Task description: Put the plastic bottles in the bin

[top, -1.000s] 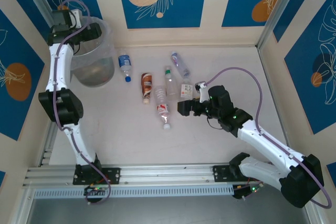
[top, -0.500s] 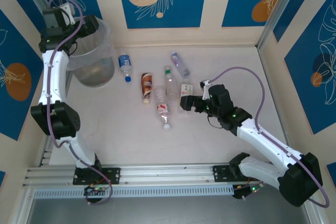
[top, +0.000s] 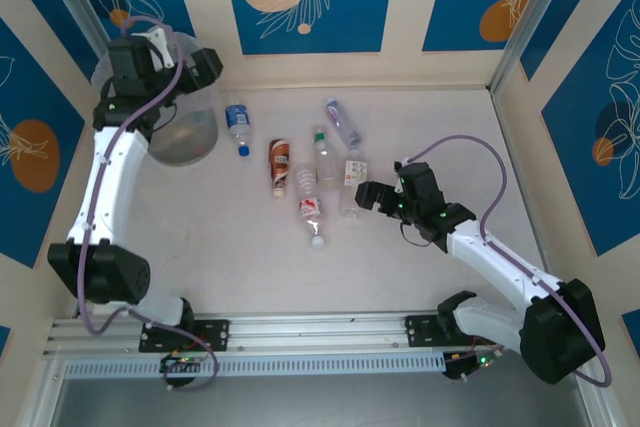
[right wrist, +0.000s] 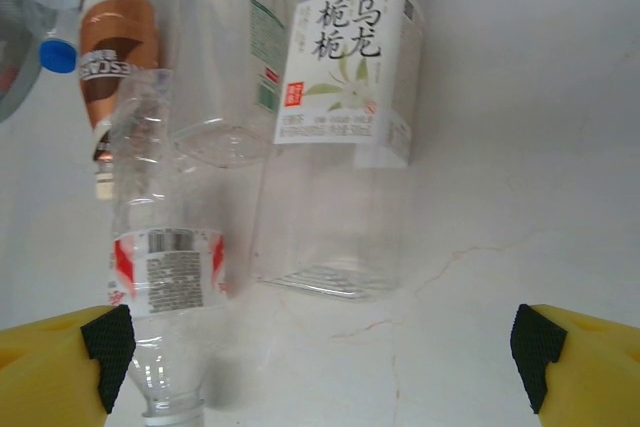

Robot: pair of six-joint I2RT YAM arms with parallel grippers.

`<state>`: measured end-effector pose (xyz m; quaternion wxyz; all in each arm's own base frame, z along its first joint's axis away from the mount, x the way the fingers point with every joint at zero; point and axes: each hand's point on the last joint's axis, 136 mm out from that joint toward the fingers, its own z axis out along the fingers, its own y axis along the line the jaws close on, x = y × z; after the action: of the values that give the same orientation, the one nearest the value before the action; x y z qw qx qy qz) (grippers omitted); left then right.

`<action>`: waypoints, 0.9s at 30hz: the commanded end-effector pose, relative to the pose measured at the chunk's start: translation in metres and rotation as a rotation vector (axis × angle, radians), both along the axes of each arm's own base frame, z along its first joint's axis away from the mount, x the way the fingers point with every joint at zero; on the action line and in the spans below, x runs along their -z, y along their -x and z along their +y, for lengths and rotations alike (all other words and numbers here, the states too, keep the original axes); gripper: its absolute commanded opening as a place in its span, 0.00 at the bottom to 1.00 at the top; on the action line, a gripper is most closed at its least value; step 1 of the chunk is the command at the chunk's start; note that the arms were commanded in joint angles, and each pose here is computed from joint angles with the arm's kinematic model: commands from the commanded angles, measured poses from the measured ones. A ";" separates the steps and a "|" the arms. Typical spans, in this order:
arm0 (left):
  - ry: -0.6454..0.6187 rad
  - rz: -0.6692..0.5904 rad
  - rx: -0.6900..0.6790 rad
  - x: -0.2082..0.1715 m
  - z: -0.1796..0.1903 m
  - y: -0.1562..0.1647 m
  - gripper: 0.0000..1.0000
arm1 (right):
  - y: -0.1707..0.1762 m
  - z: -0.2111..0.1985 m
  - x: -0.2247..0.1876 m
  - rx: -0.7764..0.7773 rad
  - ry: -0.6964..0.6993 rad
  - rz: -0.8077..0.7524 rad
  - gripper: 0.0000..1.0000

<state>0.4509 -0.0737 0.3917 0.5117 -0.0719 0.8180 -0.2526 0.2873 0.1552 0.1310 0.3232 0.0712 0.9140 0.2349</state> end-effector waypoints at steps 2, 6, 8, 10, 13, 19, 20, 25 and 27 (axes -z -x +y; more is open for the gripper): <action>0.046 0.044 0.030 0.018 -0.025 0.023 0.99 | -0.004 -0.010 0.015 0.067 0.047 0.055 0.99; 0.047 0.101 0.096 0.041 -0.054 0.040 0.99 | -0.013 -0.011 0.023 0.074 0.078 0.104 1.00; 0.045 0.120 0.126 0.049 -0.065 0.047 0.99 | -0.019 -0.010 0.027 0.058 0.095 0.120 1.00; 0.035 0.140 0.135 0.059 -0.071 0.052 0.99 | -0.028 -0.011 0.031 0.064 0.121 0.139 1.00; 0.033 0.151 0.114 0.072 -0.070 0.056 0.99 | -0.043 -0.009 0.035 0.060 0.133 0.166 0.99; 0.002 0.163 0.124 0.088 -0.069 0.060 0.99 | -0.078 -0.002 0.031 0.032 0.115 0.178 1.00; -0.003 0.161 0.128 0.088 -0.069 0.061 0.99 | -0.083 -0.002 0.031 0.021 0.120 0.179 1.00; -0.020 0.135 0.094 0.093 -0.060 0.067 0.99 | -0.114 0.004 0.033 -0.008 0.138 0.195 0.96; -0.016 0.129 0.056 0.097 -0.054 0.069 0.99 | -0.125 0.007 0.036 -0.017 0.132 0.216 0.92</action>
<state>0.3835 -0.1355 0.2860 0.4205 -0.0525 0.8654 -0.2673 0.4090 0.1570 0.1017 0.2516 0.0867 0.9502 0.1621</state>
